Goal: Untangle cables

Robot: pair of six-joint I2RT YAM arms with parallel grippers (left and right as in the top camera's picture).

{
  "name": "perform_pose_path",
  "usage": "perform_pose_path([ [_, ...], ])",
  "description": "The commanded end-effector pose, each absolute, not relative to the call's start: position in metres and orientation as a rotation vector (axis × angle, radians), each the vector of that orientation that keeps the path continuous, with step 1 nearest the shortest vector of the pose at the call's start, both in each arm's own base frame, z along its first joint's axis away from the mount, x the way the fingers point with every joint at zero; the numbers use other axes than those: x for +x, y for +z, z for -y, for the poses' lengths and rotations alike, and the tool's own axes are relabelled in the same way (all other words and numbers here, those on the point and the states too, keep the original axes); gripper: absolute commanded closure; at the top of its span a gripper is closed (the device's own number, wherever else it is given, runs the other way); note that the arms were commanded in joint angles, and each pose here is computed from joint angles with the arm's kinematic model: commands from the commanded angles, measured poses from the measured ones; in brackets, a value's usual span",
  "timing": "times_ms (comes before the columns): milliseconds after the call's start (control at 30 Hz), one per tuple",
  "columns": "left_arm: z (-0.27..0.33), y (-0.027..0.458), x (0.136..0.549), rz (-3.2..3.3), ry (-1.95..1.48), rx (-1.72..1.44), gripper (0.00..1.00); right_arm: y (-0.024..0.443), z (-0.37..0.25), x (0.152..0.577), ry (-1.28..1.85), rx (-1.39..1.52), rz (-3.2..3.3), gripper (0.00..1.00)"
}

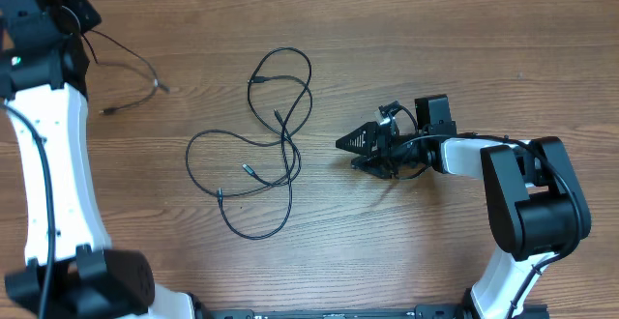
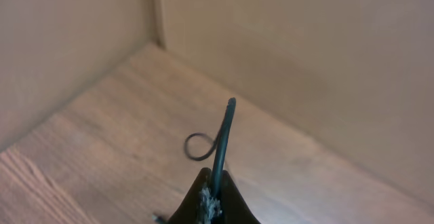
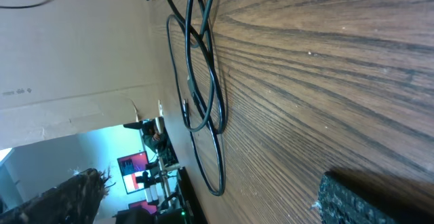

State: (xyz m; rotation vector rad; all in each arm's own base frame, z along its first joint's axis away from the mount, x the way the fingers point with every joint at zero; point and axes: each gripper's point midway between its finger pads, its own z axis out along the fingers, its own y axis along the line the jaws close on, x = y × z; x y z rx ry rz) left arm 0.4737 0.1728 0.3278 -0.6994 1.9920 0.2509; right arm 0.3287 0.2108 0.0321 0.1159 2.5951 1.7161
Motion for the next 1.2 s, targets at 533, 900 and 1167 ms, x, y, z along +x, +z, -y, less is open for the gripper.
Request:
perform_pose_path([
  [533, -0.281, 0.132, 0.412, -2.49, 0.546, -1.04, 0.94, 0.009, -0.199, 0.339, 1.52, 0.192, -2.65, 0.0],
  [900, -0.29, 0.133, 0.393, -2.505, 0.548, -1.126, 0.43, 0.009, -0.199, 0.339, 1.52, 0.192, -2.65, 0.0],
  [1167, -0.245, 0.178, 0.441, -2.461, 0.049, -0.993, 0.48, 0.009, -0.199, 0.339, 1.52, 0.19, -2.647, 0.0],
])
